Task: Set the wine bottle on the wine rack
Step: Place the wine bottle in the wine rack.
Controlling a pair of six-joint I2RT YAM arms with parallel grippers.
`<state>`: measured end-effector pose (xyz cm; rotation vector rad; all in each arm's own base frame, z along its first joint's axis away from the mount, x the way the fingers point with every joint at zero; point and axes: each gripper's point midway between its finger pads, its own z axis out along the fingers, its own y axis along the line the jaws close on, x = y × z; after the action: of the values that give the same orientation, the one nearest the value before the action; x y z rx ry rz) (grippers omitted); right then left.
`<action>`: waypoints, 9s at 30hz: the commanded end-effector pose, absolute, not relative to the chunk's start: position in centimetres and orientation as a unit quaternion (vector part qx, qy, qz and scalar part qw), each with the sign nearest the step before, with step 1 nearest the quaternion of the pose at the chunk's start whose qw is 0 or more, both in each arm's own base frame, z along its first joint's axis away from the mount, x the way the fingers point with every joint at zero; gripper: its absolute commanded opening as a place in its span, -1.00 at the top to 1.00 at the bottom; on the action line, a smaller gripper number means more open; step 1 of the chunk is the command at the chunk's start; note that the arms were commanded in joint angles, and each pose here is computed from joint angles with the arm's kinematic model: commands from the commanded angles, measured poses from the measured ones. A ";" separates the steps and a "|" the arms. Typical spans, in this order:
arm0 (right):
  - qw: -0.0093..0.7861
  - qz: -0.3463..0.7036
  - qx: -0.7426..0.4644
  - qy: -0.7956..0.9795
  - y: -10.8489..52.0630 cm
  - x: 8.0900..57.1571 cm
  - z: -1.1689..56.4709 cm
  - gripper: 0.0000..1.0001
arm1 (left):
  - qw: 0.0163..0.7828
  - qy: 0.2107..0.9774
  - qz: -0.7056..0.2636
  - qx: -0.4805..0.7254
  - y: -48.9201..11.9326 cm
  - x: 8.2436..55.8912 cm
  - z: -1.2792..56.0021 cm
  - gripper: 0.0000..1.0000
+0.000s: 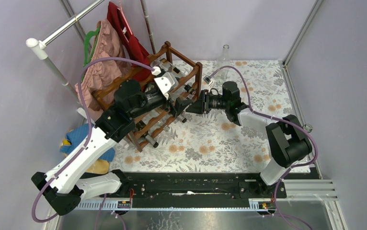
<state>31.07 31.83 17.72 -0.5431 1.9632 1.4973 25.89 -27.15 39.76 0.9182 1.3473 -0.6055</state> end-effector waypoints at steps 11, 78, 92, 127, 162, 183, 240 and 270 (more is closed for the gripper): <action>0.387 0.605 -0.182 0.672 34.8 32.6 21.6 1.00 | 0.672 0.574 -0.267 0.385 -26.6 26.5 41.0 -0.97; 0.434 0.650 -0.106 0.615 37.7 37.3 26.7 1.00 | 0.670 0.590 -0.245 0.378 -25.7 28.5 39.9 -0.97; 0.439 0.609 -0.087 0.655 38.6 40.1 23.9 1.00 | 0.667 0.593 -0.244 0.379 -25.9 28.7 39.5 -0.97; 0.522 0.401 -0.256 0.708 39.4 40.9 19.2 0.78 | 0.667 0.594 -0.242 0.379 -25.8 28.7 39.4 -0.97; 0.555 0.309 -0.335 0.696 39.1 40.6 18.4 0.09 | 0.663 0.597 -0.239 0.383 -25.9 28.9 39.0 -0.97; 0.559 0.316 -0.338 0.689 38.8 39.8 22.3 -0.09 | 0.661 0.596 -0.244 0.385 -26.0 28.7 39.0 -0.97; 0.436 0.258 -0.441 0.741 36.4 37.7 16.1 0.69 | 0.694 0.574 -0.235 0.366 -24.8 27.9 40.5 -0.97; 0.461 0.202 -0.433 0.748 21.0 37.1 25.4 -0.76 | 0.694 0.554 -0.297 0.351 -25.8 26.5 41.4 -0.97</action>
<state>34.69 22.88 20.79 -1.1744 1.9261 0.5737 26.32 -25.37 40.24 0.8280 1.2791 -0.6143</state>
